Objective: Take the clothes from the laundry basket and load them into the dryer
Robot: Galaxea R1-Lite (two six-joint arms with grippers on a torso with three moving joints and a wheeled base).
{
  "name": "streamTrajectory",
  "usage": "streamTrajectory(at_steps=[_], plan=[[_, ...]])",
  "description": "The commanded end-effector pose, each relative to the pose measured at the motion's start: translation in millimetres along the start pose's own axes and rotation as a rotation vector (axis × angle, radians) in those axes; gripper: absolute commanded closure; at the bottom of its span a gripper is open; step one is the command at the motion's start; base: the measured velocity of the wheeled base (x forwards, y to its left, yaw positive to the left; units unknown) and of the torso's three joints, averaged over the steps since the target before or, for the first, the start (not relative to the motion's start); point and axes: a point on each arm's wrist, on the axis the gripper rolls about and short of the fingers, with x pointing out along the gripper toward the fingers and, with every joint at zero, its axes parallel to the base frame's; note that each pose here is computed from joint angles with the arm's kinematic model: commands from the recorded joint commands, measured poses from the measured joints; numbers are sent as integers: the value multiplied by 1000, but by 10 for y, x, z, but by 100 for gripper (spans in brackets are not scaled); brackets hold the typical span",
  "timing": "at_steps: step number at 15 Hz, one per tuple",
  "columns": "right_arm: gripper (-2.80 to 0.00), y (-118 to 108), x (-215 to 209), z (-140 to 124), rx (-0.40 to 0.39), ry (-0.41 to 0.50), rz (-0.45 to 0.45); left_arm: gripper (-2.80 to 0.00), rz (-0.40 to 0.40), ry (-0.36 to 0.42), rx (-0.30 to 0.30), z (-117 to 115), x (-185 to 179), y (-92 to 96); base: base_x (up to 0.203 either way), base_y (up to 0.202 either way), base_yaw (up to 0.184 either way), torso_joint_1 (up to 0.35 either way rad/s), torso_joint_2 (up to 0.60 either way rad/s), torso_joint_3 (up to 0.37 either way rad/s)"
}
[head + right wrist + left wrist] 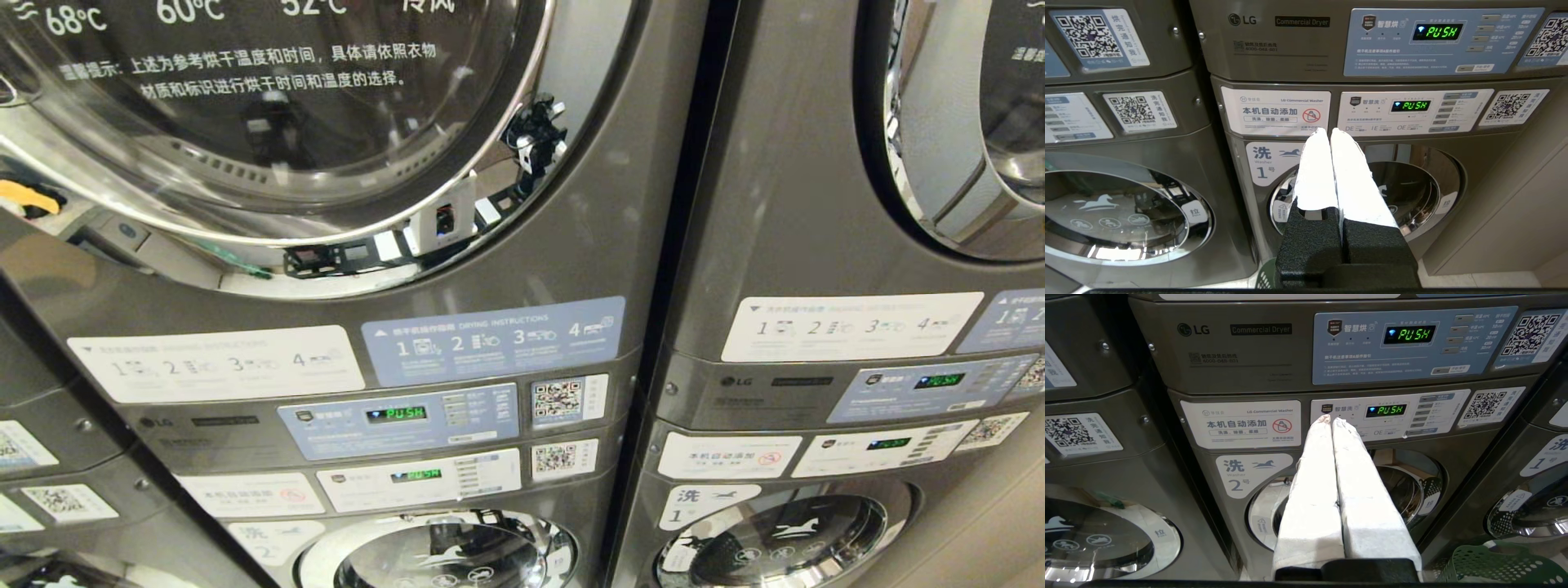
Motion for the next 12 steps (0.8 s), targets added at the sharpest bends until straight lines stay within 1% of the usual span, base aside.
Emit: streamTrajectory(at_steps=[1,12], plan=[[0,0,0,0,0,0,0,0,0,1,0,-4,1,0,0,0,0,46,-105,-46],[0,0,1,1,12,0,-1,0,0,1,0,-4,1,0,0,0,0,60,-117,-57]])
